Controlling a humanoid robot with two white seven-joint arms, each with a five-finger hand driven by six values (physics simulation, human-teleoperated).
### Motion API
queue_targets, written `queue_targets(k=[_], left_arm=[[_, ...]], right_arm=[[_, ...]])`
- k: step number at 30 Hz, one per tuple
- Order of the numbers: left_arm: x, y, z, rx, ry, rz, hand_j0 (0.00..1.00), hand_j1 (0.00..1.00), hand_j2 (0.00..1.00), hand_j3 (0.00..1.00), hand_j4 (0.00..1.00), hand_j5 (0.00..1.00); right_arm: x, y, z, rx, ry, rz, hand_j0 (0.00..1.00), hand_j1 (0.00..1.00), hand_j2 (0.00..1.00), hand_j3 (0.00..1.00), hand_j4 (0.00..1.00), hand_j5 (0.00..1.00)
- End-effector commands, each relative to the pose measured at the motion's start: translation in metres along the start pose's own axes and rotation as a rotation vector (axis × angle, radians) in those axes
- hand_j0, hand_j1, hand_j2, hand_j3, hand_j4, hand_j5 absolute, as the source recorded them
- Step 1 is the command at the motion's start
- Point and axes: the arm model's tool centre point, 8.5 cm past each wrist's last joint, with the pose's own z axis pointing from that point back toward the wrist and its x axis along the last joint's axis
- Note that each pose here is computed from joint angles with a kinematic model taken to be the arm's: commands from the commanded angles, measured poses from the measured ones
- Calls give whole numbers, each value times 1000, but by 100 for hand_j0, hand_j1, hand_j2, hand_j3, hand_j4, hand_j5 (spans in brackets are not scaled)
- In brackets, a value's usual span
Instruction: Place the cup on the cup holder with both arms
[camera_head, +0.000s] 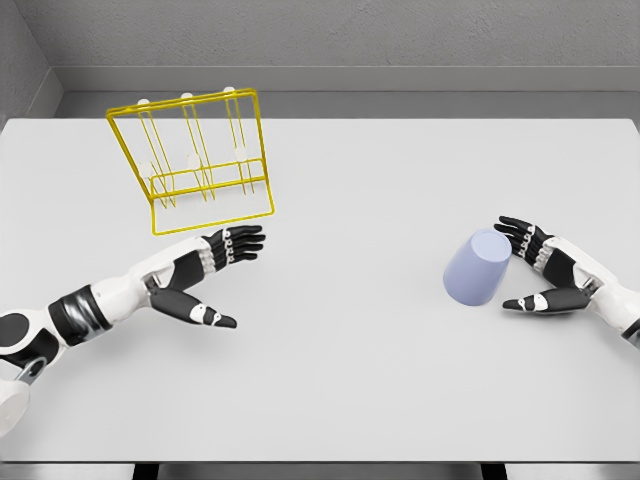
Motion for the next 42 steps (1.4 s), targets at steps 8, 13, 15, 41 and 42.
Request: queue_targets(k=[8, 13, 15, 41, 42], left_arm=[[7, 3, 0, 11, -25, -3, 100, 100, 100, 100, 100, 100], [3, 0, -2, 10, -23, 8, 100, 100, 100, 100, 100, 100], [1, -2, -5, 10, -30, 17, 100, 100, 100, 100, 100, 100], [-3, 3, -4, 29, -24, 25, 100, 100, 100, 100, 100, 100], [-3, 3, -4, 27, -26, 24, 100, 100, 100, 100, 100, 100]], right_arm=[[5, 2, -7, 7, -24, -2, 100, 100, 100, 100, 100, 100], [4, 9, -13, 12, -57, -7, 100, 100, 100, 100, 100, 100], [4, 10, -16, 13, -62, -11, 100, 100, 100, 100, 100, 100], [0, 32, -33, 47, -97, -45, 100, 100, 100, 100, 100, 100], [0, 32, -33, 46, -97, -46, 100, 100, 100, 100, 100, 100]])
